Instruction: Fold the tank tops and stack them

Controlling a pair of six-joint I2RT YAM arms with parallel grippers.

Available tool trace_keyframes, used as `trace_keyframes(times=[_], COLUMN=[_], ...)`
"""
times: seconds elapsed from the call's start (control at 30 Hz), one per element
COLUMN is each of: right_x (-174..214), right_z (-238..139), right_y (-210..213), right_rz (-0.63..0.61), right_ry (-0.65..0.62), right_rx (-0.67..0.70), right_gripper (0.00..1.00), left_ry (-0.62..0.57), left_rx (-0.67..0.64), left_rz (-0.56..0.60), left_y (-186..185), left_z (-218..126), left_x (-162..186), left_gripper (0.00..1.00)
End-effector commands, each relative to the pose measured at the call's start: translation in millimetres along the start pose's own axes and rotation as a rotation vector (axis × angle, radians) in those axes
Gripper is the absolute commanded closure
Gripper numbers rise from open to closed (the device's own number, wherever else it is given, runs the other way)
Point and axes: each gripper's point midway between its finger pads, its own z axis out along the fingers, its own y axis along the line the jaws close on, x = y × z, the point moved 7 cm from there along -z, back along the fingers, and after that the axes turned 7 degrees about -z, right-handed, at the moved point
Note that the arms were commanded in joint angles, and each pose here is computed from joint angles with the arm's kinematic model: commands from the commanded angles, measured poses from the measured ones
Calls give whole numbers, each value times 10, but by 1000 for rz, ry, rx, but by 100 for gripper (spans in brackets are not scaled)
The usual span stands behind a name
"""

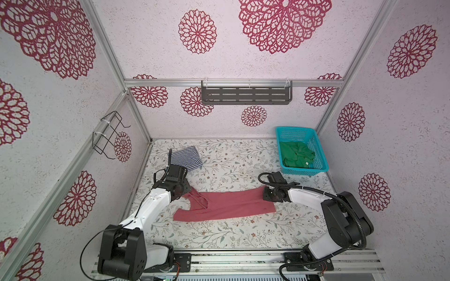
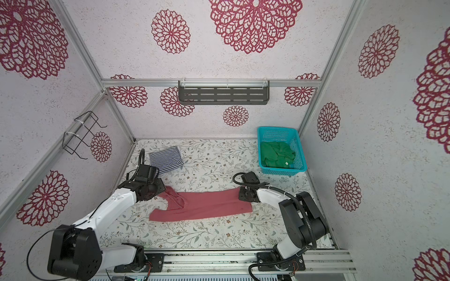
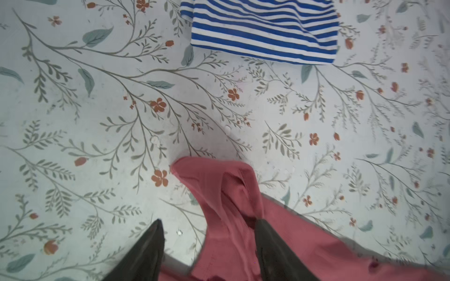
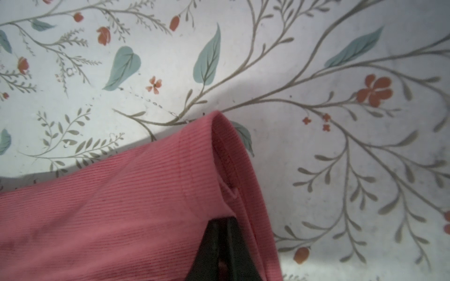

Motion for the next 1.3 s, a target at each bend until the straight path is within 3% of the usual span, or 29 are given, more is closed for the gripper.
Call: trace_keyframes(times=[0.0, 0.17, 0.3, 0.47, 0.63, 0.9, 0.97, 1.07, 1.2, 1.27], right_x=[173, 164, 165, 169, 209, 282, 270, 253, 233, 202], right_z=[114, 95, 103, 112, 142, 196, 203, 214, 210, 169], right_y=[-168, -178, -179, -193, -267, -362, -353, -348, -321, -283], right_rz=[3, 6, 4, 32, 71, 114, 111, 110, 100, 80], right_ry=[68, 60, 62, 55, 44, 13, 6, -3, -9, -21], right_rx=[94, 99, 102, 108, 137, 156, 151, 146, 124, 103], right_gripper=[88, 88, 88, 89, 89, 89, 89, 89, 87, 85], left_ry=[31, 74, 112, 64, -90, -114, -108, -117, -109, -130], left_rx=[14, -3, -16, -52, -47, -3, -14, -77, -89, -97], left_rz=[98, 97, 95, 93, 49, -228, -249, -242, -220, -203], left_y=[-137, -147, -127, -44, 72, 681, 737, 795, 768, 738], left_z=[92, 267, 361, 264, -47, 158, 162, 96, 20, -68], left_x=[-99, -54, 10, -59, -147, 558, 604, 543, 437, 353], left_gripper=[39, 48, 67, 100, 100, 99, 88, 80, 53, 45])
